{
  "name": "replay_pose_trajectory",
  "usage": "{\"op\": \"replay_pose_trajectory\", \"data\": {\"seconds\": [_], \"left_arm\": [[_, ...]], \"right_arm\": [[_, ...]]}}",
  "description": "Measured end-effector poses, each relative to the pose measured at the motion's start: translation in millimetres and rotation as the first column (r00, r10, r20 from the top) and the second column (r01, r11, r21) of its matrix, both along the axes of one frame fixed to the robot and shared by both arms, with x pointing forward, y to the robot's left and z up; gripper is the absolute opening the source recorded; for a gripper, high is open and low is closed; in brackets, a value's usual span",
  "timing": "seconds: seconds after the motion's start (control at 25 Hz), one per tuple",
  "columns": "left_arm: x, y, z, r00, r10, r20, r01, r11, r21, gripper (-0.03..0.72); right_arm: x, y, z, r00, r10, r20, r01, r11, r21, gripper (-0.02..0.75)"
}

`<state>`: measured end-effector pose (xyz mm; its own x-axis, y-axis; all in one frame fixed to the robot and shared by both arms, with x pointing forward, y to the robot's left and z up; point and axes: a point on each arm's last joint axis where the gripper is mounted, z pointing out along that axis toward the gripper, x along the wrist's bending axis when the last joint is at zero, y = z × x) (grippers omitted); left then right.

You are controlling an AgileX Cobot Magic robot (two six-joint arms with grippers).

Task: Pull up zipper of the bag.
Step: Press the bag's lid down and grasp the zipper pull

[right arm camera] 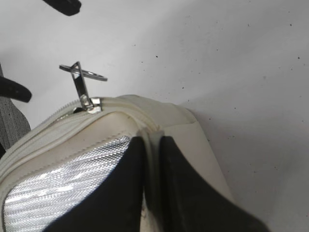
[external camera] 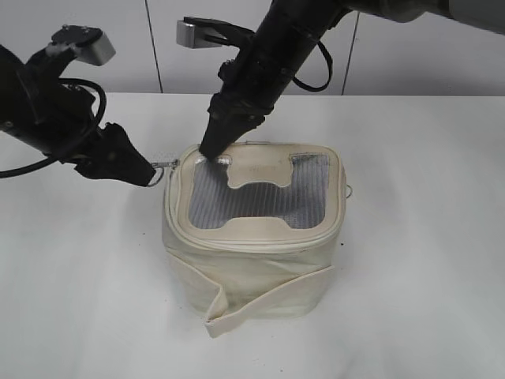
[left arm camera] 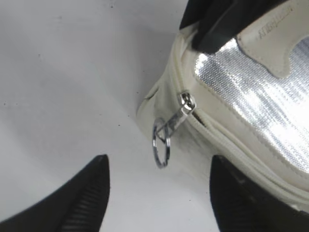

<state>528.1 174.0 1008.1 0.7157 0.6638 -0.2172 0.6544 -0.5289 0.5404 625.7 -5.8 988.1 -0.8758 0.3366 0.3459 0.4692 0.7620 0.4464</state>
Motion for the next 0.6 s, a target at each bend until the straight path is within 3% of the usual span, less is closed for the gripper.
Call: {"op": "replay_pose_trajectory", "data": {"seconds": [0.36,0.52,0.6], "left_arm": [[6.7,-13.2,-22.0,1.000,-0.020,-0.002,0.020,0.999,0.045,0.495],[13.8,-17.7,-27.4,1.000,-0.005,0.020,0.004,0.999,0.053,0.384],[17.9,-18.9,-23.1,0.999,0.000,0.045,-0.003,0.999,0.048,0.272]], "right_arm": [[0.0,-0.1,-0.1,1.000,-0.008,-0.005,0.008,1.000,-0.002,0.071],[0.0,-0.1,-0.1,1.000,-0.012,-0.007,0.011,1.000,-0.003,0.071],[0.0,-0.1,-0.1,1.000,-0.013,-0.008,0.013,1.000,-0.003,0.071]]}}
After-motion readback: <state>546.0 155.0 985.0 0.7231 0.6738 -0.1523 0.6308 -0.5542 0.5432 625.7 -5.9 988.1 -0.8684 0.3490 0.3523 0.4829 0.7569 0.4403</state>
